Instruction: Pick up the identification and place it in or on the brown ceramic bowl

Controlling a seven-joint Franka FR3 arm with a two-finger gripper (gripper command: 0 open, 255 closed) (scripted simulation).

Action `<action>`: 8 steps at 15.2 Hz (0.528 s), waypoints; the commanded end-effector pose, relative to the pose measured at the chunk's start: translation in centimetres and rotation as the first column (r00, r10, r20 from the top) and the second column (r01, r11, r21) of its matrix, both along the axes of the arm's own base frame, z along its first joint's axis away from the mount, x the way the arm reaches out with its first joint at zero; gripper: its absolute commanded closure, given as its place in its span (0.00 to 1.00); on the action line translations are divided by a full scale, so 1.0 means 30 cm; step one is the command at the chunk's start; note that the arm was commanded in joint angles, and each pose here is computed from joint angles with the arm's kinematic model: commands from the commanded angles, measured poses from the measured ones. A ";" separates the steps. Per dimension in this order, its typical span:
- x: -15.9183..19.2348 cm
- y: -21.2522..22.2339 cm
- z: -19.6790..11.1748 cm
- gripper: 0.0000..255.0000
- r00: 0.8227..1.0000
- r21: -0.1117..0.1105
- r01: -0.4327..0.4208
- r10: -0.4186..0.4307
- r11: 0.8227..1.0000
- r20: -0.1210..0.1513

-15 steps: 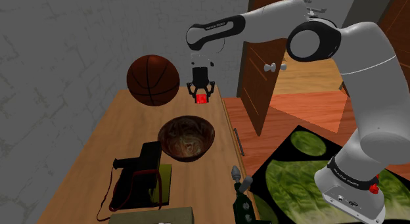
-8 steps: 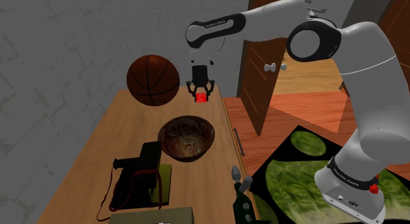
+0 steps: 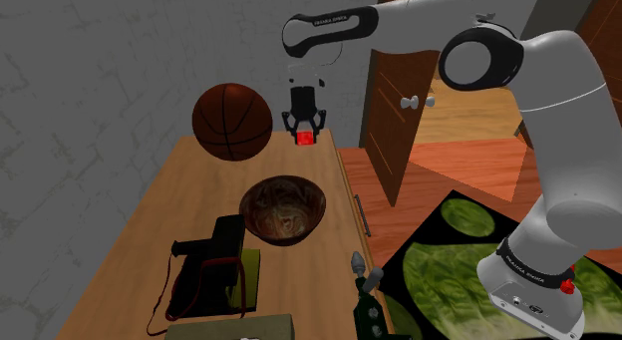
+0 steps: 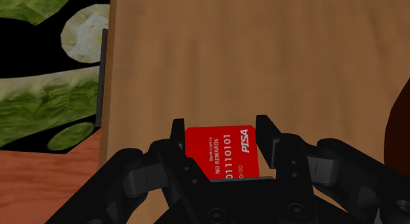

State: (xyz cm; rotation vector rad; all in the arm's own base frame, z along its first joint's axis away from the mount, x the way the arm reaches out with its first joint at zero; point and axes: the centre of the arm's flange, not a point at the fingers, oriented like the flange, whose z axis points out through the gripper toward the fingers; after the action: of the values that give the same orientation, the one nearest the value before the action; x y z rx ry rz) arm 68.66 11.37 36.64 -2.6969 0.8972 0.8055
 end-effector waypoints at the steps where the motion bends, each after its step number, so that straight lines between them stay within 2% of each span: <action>1: 0.000 0.002 0.041 1.00 1.000 0.000 0.000 0.000 1.000 0.000; 8: 0.000 0.002 0.164 1.00 1.000 0.000 0.000 0.000 1.000 0.000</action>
State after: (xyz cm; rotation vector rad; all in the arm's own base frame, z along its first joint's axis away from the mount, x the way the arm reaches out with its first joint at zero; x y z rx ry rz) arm 68.66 11.46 41.03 -2.6969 0.8969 0.8055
